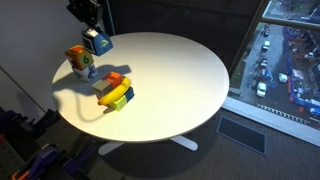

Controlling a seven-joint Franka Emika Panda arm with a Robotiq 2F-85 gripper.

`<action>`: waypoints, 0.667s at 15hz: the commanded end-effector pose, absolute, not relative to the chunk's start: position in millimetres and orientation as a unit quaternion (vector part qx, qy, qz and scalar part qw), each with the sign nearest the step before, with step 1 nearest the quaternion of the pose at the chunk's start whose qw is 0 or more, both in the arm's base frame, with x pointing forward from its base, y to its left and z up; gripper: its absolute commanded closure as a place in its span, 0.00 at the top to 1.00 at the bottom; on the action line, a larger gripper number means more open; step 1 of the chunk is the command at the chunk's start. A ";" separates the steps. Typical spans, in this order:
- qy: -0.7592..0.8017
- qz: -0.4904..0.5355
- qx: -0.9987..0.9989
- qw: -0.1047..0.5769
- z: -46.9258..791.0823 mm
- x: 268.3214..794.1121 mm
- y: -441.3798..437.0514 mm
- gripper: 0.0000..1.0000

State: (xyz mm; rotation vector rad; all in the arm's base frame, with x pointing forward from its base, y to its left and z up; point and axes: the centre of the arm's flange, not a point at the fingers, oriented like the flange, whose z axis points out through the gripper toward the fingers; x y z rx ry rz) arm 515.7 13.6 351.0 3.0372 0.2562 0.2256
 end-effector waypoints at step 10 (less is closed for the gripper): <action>0.175 0.046 0.981 0.068 382.8 519.2 92.1 0.05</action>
